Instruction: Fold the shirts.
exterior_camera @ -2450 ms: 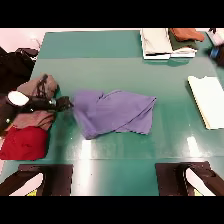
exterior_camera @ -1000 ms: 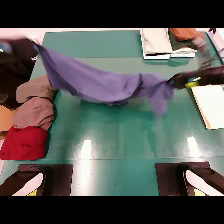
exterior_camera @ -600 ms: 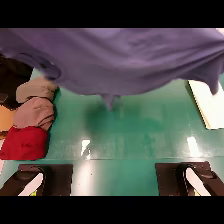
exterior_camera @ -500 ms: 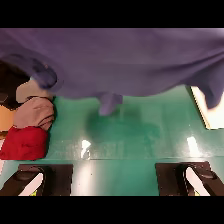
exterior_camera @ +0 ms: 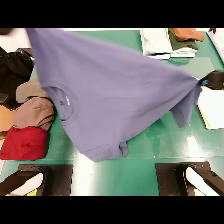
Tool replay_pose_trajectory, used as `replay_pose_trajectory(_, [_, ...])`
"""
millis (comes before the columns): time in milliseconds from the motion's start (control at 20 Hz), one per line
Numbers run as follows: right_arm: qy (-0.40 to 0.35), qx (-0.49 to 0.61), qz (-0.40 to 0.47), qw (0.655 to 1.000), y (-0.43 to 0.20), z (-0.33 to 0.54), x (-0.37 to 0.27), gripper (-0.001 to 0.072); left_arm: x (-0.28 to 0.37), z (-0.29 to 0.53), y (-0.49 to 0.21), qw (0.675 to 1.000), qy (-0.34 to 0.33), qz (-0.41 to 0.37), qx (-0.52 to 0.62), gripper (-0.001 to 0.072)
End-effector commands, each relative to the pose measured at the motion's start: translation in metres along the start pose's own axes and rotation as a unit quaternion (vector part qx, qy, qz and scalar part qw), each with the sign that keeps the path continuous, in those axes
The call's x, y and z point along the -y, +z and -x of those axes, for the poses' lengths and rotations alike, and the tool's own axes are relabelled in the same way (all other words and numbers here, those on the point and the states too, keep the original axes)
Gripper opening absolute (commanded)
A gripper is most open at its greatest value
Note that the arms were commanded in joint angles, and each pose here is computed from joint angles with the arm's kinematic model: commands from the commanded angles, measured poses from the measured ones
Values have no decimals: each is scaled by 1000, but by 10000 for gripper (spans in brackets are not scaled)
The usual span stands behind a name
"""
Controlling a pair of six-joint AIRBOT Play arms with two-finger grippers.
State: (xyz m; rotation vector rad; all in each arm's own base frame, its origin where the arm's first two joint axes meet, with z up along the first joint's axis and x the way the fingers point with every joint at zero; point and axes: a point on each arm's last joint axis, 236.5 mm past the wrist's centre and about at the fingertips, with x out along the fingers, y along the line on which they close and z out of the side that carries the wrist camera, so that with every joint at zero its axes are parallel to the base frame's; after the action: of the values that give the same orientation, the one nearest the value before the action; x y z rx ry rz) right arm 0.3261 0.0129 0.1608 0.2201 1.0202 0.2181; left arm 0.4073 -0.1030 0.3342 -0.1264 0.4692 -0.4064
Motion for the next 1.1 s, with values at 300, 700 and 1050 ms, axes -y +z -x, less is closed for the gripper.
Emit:
replay_pose_trajectory(300, [15, -108, -77, 991, 14, -150, 59, 506, -86, -167, -134, 981, 25, 91, -167, 435])
replay_pose_trajectory(700, [20, -82, -34, 996, 18, -98, 33, 429, -101, -75, -207, 944, 68, 143, -290, 520])
replay_pose_trajectory(1050, [22, -66, -22, 997, -20, -92, 10, 429, 0, -29, -410, 882, 24, 224, -415, 519])
